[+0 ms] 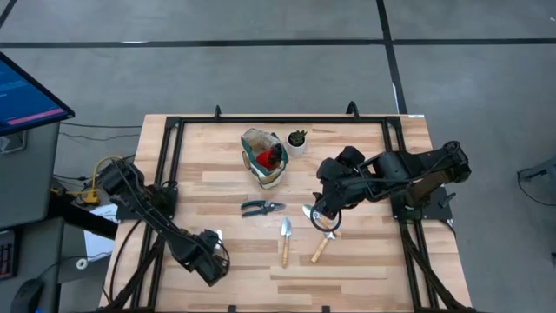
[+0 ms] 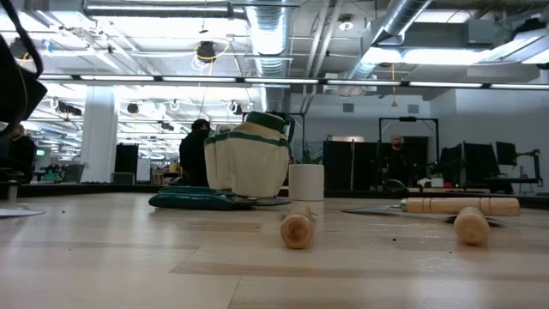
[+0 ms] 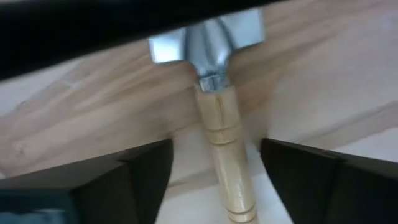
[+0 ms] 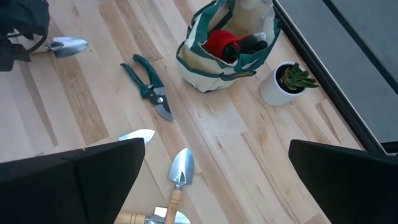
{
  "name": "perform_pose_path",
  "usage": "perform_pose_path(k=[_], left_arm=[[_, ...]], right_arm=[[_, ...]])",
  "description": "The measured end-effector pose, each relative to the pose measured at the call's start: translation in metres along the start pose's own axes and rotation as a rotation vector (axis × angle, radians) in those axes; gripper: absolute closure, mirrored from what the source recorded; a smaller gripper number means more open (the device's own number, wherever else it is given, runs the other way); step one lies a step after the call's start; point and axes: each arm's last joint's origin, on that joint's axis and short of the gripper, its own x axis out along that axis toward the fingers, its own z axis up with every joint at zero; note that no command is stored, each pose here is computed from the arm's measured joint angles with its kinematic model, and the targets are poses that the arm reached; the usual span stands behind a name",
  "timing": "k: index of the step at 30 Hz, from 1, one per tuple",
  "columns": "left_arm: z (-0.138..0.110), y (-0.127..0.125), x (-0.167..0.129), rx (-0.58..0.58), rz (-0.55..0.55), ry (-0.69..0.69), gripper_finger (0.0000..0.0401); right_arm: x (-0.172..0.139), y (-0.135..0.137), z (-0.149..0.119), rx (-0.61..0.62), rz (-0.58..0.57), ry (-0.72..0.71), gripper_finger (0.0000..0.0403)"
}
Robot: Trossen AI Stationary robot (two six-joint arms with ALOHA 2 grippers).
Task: Pick & Place Garden tools in Gardening bag
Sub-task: Put the light brown trowel into the pocket of the white gardening bag
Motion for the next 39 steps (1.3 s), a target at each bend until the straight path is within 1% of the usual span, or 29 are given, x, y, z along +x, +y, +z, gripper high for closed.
perform_pose_path(k=[9, 12, 15, 20, 24, 27, 30, 33, 39], left_arm=[[0.000, 0.000, 0.000, 0.004, -0.002, 0.006, 0.0319], [0.000, 0.000, -0.002, 0.015, -0.011, -0.006, 0.0359], [0.001, 0.001, -0.006, 0.015, -0.035, -0.030, 0.0361], [0.004, 0.003, -0.023, 0.006, -0.102, -0.025, 0.0361], [0.008, 0.007, -0.048, -0.033, -0.208, -0.023, 0.0361], [0.016, 0.013, -0.075, -0.063, -0.322, -0.021, 0.0361], [0.028, 0.022, -0.105, -0.088, -0.453, -0.015, 0.0361], [0.041, 0.037, -0.134, -0.117, -0.586, 0.003, 0.0361], [0.067, 0.069, -0.183, -0.231, -0.866, 0.015, 0.0356]], right_arm=[[0.000, 0.000, 0.000, 0.000, -0.001, -0.001, 0.0010], [0.000, 0.000, 0.000, 0.000, -0.001, -0.001, 0.0010], [0.000, 0.000, 0.000, 0.000, -0.002, -0.001, 0.0010], [0.000, 0.000, 0.000, -0.007, -0.004, -0.003, 0.0010], [0.000, 0.000, 0.002, -0.028, -0.021, -0.029, 0.0010], [0.000, 0.002, 0.005, -0.081, -0.005, -0.059, 0.0010], [-0.001, 0.007, 0.011, -0.160, 0.031, -0.120, 0.0010], [-0.003, 0.013, 0.018, -0.248, 0.074, -0.196, 0.0010], [-0.008, 0.030, 0.030, -0.434, 0.148, -0.362, 0.0010]])
